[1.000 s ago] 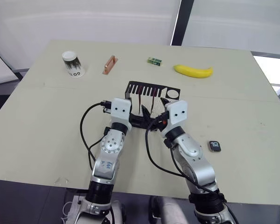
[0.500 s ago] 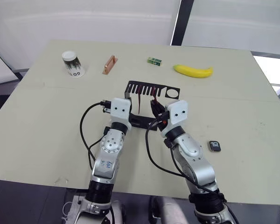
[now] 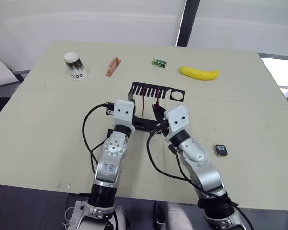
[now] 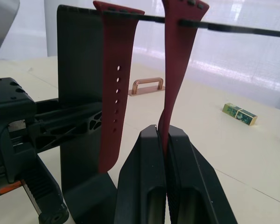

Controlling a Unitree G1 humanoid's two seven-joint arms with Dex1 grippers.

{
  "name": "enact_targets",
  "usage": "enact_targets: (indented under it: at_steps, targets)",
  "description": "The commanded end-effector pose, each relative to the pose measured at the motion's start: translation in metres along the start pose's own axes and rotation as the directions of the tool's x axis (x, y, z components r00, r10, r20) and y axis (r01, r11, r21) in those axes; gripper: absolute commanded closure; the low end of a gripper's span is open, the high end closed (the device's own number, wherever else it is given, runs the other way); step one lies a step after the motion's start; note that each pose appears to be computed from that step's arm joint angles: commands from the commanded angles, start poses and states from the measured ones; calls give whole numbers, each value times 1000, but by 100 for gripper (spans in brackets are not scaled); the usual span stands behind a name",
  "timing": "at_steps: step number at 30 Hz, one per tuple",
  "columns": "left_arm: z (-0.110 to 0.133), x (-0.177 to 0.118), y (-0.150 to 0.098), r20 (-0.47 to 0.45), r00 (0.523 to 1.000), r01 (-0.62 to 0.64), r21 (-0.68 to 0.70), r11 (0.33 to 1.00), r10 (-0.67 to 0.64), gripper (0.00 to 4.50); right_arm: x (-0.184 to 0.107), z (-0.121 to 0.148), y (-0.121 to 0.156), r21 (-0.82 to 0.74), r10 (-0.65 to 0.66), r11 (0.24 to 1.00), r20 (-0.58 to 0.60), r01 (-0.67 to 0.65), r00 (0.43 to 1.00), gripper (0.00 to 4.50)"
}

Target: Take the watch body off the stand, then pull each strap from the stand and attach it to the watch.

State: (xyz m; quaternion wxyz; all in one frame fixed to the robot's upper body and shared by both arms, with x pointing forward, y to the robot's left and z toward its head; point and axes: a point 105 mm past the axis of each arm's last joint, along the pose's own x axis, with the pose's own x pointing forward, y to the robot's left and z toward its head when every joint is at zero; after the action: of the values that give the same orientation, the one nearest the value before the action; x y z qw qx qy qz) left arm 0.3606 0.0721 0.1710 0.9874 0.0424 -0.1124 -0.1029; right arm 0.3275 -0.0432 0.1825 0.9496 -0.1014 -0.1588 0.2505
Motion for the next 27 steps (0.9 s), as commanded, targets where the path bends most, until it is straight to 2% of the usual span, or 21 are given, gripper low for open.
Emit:
enact_targets:
  at_steps: [1,4,8,13,19,27]
  targets:
    - [2,3,-5,4,1000,21,-6,1000,-21,450,5,-1,-8,-32,-27,999,-29,26,999,446]
    - [2,4,-6,3,1000,27,-7,1000,-27,450,7,-4,-16,-64,-63,996,-46,60,997,446]
    - [1,5,-7,0,1000,32,-8,999,-32,450,7,8,-16,-127,-59,990,24,62,998,446]
    - [0,4,-6,-8,1000,28,-9,1000,-29,450,-3,17,-4,-196,10,980,105,11,994,446]
    - [-2,4,-5,-18,1000,21,-8,1000,-21,450,-13,20,0,-229,45,973,153,-9,987,446]
    - [-3,4,-5,-25,999,26,-5,1000,-26,450,-23,17,1,-217,78,975,150,-44,986,446]
